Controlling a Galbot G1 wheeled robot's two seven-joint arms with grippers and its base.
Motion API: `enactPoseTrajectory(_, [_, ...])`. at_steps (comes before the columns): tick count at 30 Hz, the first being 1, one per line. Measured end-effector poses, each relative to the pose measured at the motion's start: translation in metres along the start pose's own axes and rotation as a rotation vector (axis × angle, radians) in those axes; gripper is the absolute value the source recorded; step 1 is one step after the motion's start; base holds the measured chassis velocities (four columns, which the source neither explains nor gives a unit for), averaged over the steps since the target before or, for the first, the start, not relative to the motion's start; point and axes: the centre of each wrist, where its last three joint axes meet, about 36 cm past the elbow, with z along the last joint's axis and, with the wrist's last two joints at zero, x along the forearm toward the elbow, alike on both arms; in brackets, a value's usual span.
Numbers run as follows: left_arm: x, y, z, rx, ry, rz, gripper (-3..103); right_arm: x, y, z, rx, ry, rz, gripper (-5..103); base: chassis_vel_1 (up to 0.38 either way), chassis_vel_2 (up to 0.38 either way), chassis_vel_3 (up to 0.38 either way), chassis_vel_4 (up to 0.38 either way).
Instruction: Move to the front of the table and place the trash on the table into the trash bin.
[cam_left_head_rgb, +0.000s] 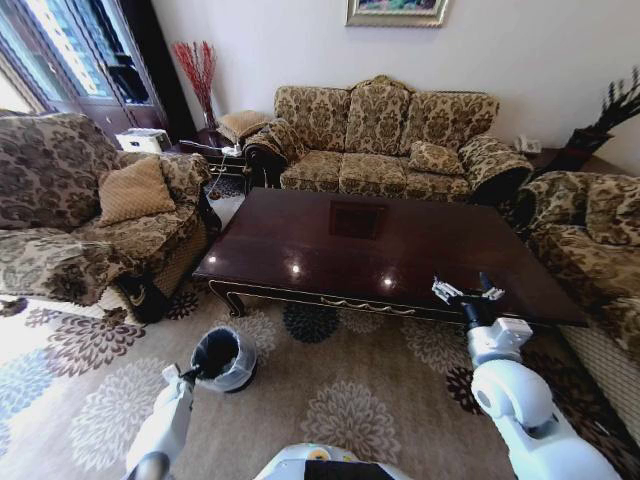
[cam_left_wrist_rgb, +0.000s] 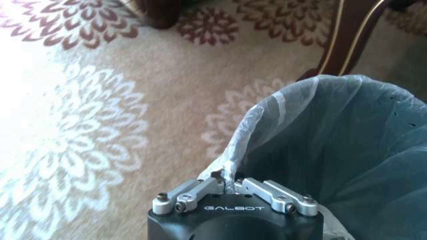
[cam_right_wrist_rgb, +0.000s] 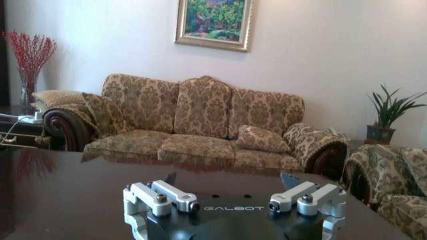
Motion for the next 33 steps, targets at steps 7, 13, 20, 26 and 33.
enactPoseTrajectory(7, [0.007, 0.004, 0.019, -0.008, 0.005, -0.003, 12, 0.005, 0.001, 0.004, 0.004, 0.002, -0.01, 100, 0.0, 0.0, 0.0, 0.0])
enactPoseTrajectory(13, [0.011, 0.004, 0.021, -0.012, -0.011, 0.002, 28, 0.008, 0.0, 0.001, 0.007, -0.01, -0.011, 100, 0.0, 0.0, 0.0, 0.0])
enactPoseTrajectory(20, [0.04, 0.015, 0.005, -0.036, -0.13, 0.042, 61, 0.013, -0.001, 0.001, 0.005, -0.021, -0.007, 100, 0.0, 0.0, 0.0, 0.0])
enactPoseTrajectory(26, [0.065, 0.017, -0.023, -0.148, -0.334, 0.064, 82, 0.013, -0.002, 0.001, 0.002, -0.025, -0.007, 100, 0.0, 0.0, 0.0, 0.0])
enactPoseTrajectory(33, [0.147, -0.027, -0.089, -0.041, -0.52, 0.224, 99, 0.019, 0.001, 0.0, 0.01, -0.035, -0.017, 100, 0.0, 0.0, 0.0, 0.0])
